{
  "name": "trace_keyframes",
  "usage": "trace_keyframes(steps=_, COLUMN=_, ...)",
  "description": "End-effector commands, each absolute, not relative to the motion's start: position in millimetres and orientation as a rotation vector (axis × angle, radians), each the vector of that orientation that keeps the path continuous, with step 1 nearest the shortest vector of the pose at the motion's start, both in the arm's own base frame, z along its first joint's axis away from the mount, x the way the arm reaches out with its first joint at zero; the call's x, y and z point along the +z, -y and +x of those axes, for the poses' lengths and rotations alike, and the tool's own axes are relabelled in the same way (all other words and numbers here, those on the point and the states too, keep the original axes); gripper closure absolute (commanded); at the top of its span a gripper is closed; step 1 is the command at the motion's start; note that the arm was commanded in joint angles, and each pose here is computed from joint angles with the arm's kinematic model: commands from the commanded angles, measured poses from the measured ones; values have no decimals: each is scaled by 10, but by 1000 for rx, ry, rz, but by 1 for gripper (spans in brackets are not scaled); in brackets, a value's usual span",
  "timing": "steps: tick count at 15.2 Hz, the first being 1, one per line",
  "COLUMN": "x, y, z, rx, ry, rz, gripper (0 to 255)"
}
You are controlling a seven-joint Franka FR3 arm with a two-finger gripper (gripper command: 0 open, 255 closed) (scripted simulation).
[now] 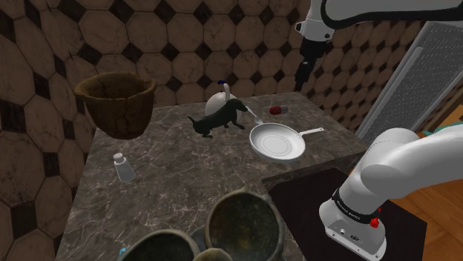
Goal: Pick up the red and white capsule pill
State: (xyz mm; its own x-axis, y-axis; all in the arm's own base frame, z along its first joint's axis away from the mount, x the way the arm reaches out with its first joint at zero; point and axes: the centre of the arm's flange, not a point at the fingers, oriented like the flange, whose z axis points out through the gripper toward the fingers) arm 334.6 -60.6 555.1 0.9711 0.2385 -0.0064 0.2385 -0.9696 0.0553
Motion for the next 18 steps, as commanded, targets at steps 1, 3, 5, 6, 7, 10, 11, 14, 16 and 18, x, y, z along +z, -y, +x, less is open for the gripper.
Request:
trace_keyframes(steps=1, x=5362, y=777, z=3439, rx=3, ry=-431, rz=3059, gripper=0)
trace_keyframes(steps=3, x=5195, y=951, z=3555, rx=3, ry=-487, rz=3055, gripper=0)
trace_keyframes(steps=5, x=5027, y=1120, z=3676, rx=3, ry=-543, rz=3049, gripper=0)
trace_keyframes(steps=6, x=4942, y=1203, z=3739, rx=3, ry=-571, rz=3046, gripper=0)
trace_keyframes(steps=7, x=4858, y=1284, z=3804, rx=3, ry=-599, rz=3043, gripper=0)
trace_keyframes(steps=10, x=4603, y=1520, z=4005, rx=3, ry=-683, rz=3031, gripper=0)
trace_keyframes(steps=11, x=4517, y=1595, z=4075, rx=3, ry=-710, rz=3027, gripper=0)
trace_keyframes(steps=14, x=4260, y=1814, z=4292, rx=3, ry=-794, rz=3012, gripper=0)
trace_keyframes(steps=16, x=4088, y=1952, z=4443, rx=3, ry=-849, rz=3002, gripper=0)
trace_keyframes(steps=18, x=3915, y=2084, z=4599, rx=3, ry=-905, rz=2990, gripper=0)
